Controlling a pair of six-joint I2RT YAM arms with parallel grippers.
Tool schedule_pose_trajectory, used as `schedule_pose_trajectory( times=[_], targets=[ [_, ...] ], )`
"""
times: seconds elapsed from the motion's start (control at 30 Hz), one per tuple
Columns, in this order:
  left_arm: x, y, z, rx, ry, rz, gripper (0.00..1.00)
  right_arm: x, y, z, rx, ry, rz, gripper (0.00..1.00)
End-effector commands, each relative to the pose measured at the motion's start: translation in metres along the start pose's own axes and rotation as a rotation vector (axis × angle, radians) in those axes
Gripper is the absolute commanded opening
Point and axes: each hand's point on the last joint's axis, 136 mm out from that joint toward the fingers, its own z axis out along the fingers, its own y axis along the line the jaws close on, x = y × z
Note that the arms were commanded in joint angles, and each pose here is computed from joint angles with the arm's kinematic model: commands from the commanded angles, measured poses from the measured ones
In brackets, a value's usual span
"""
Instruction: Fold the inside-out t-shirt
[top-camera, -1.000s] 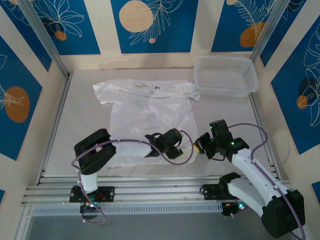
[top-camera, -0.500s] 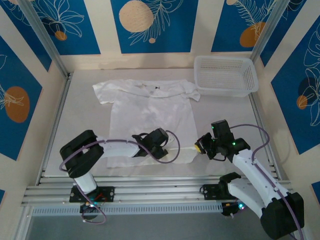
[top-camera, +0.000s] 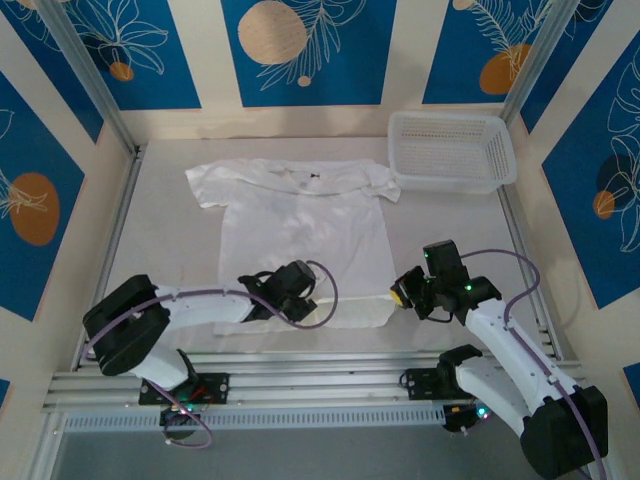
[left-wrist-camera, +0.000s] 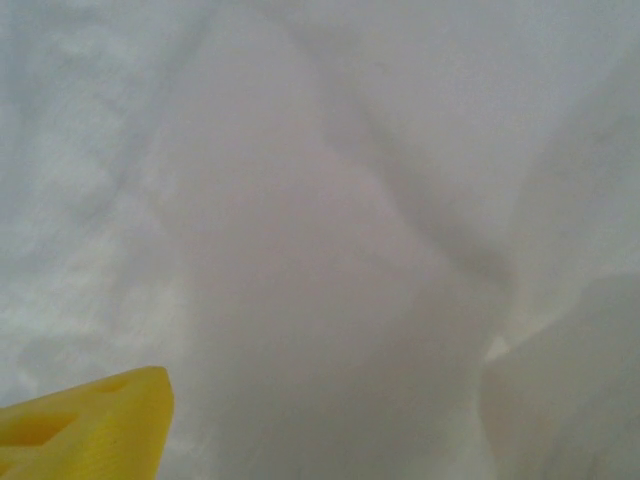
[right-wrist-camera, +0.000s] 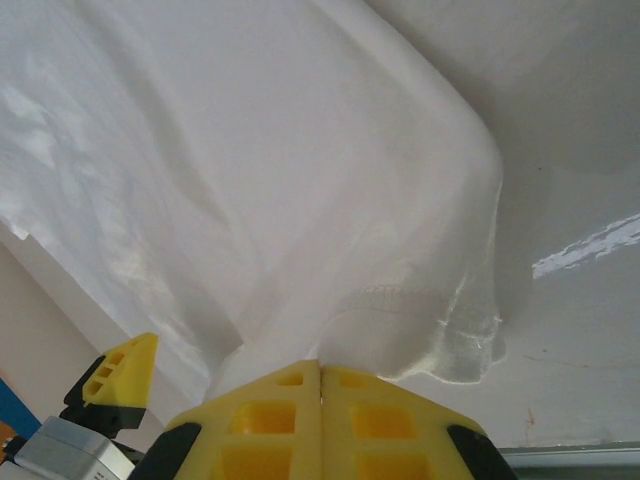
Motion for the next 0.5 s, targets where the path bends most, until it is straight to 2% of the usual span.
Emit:
schedule_pose_trajectory(
  times=[0.0,0.1,0.2,0.23,0.27,0.33,0.37,0.47],
  targets=[
    [0.017,0.012,0.000,-0.024,0.038,-0.060,0.80,0.004,-0.006,-0.002,0.010,0.016,0.009,0.00],
    [0.024,0.015,0.000,-0.028,0.049,-0.073,0.77,0.004,-0.008,-0.002,0.018,0.016,0.011,0.00],
    [0.022,0.015,-0.001,-0.010,0.033,-0.092,0.65,0.003,-0.008,-0.003,0.021,0.008,0.007,0.00],
    [0.019,0.012,-0.002,0.015,0.021,-0.094,0.57,0.002,-0.008,-0.002,0.023,0.006,0.000,0.00],
    [0.015,0.007,-0.003,0.055,0.007,-0.090,0.41,0.001,-0.007,-0.003,0.019,0.002,-0.022,0.00],
    [0.005,-0.005,-0.007,0.143,-0.027,-0.090,0.15,-0.001,-0.002,-0.007,0.016,-0.018,-0.088,0.00],
    [0.000,-0.010,-0.010,0.185,-0.049,-0.100,0.03,-0.004,0.000,-0.010,0.022,-0.038,-0.126,0.05],
    [-0.014,-0.008,-0.022,0.232,-0.103,-0.159,0.00,-0.010,0.011,-0.021,0.021,-0.091,-0.264,0.13]
  ],
)
